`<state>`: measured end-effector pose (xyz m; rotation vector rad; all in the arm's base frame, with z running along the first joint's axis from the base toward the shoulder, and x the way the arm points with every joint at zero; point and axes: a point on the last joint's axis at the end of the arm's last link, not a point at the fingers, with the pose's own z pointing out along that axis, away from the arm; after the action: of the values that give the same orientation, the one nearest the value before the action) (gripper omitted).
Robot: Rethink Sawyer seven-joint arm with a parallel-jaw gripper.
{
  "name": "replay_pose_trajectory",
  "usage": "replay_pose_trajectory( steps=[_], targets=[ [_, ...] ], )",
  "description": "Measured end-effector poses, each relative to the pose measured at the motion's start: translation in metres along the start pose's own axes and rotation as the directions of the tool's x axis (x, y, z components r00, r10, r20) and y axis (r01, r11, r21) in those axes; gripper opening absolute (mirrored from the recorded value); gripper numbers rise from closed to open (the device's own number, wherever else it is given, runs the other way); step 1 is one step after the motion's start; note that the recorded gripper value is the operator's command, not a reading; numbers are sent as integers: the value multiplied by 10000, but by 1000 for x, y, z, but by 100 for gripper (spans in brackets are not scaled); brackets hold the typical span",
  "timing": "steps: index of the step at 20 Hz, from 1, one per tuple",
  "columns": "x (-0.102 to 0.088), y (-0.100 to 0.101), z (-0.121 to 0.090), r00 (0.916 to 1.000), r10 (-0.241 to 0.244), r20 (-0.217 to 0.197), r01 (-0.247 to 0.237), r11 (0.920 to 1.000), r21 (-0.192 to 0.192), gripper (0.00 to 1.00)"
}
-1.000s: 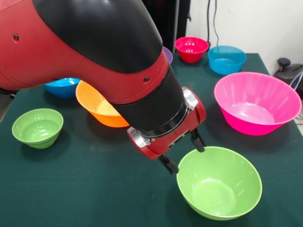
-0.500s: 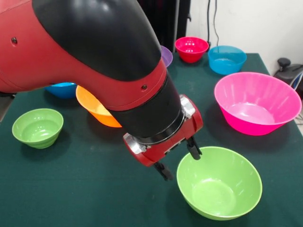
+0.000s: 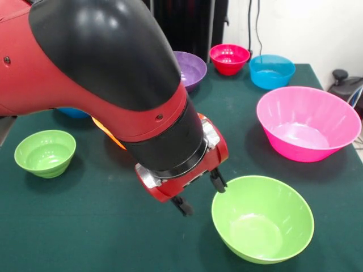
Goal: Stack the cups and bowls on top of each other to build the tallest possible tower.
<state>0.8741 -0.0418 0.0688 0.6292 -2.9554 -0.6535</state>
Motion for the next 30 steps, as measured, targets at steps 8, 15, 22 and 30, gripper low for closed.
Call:
replay_pose_trajectory(
  steps=[8, 15, 22, 30],
  targets=[
    [1, -5, 4, 9999, 76, -120, -72, 9995, 308, 100],
    [0, -3, 9, 9998, 51, -176, -46, 9996, 277, 100],
    [13, -4, 17, 9945, 138, -1039, -115, 9997, 225, 100],
    [33, 10, 15, 9677, 78, -2521, -250, 9976, -649, 100]
  ],
)
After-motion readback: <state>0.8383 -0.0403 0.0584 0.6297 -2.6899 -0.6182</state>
